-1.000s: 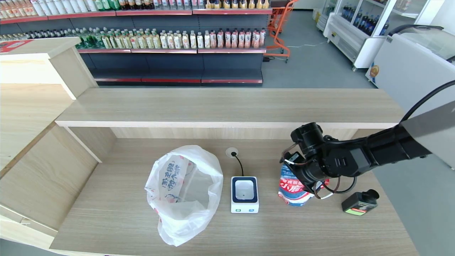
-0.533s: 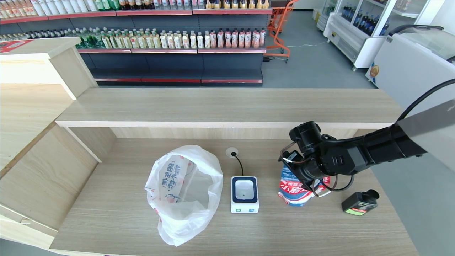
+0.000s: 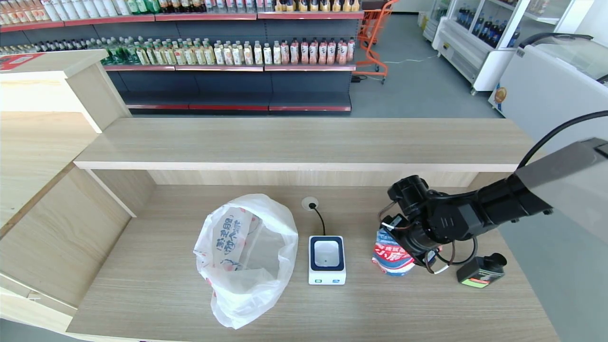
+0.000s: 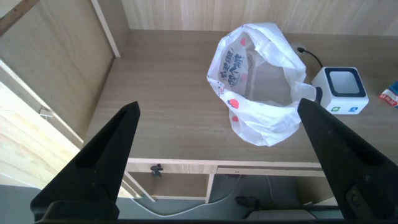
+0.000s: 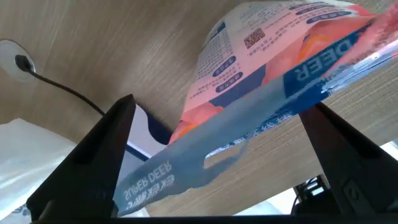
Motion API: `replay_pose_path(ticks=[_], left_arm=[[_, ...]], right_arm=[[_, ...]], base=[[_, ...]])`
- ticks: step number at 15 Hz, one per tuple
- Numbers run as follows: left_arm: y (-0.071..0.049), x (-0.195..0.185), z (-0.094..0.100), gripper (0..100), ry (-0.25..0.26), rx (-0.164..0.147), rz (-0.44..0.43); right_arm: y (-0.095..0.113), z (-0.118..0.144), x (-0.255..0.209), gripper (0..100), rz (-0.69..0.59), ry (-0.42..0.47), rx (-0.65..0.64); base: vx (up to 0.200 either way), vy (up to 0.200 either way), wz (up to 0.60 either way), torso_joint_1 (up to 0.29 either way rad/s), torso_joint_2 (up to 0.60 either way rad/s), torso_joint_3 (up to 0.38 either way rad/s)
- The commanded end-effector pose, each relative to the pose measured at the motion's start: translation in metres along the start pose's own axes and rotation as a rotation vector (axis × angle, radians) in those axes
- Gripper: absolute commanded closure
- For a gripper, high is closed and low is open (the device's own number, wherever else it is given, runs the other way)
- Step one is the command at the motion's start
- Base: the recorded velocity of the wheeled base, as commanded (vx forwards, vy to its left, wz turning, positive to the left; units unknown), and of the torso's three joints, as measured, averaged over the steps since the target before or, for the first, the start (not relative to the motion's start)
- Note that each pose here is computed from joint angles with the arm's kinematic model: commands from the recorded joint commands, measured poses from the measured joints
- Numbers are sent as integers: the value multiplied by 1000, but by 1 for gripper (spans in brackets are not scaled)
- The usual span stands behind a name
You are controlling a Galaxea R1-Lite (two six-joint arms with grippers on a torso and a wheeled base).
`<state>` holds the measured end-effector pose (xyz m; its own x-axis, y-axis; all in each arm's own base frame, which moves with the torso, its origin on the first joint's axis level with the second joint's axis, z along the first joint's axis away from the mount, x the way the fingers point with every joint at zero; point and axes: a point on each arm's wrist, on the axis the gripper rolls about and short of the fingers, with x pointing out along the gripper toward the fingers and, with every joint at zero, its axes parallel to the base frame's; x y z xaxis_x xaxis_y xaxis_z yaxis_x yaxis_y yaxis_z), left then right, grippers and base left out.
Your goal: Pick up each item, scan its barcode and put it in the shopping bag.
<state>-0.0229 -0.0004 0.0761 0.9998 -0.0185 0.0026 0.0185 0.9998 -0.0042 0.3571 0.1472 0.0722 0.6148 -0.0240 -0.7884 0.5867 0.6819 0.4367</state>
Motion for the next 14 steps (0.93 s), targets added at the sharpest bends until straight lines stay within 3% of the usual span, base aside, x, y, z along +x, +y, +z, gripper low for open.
replay_pose_path(ticks=[1,6,7,9,14], left_arm=[[0,0,0,0,-1,0,0],[0,0,0,0,-1,0,0],[0,0,0,0,-1,0,0],[0,0,0,0,-1,0,0],[0,0,0,0,-1,0,0]], right_arm=[[-4,-9,17,0,-36,19,-22],[-2,-15,37,0,-55,32,-79],[-2,-15,38,100,-56,33,-91],[5,-14,43,100,-26,17,-131],[3,-17,50,100,-25,-23,-392]], base=[[0,0,0,0,0,0],[0,0,0,0,0,0],[0,0,0,0,0,0],[0,0,0,0,0,0],[0,0,0,0,0,0]])
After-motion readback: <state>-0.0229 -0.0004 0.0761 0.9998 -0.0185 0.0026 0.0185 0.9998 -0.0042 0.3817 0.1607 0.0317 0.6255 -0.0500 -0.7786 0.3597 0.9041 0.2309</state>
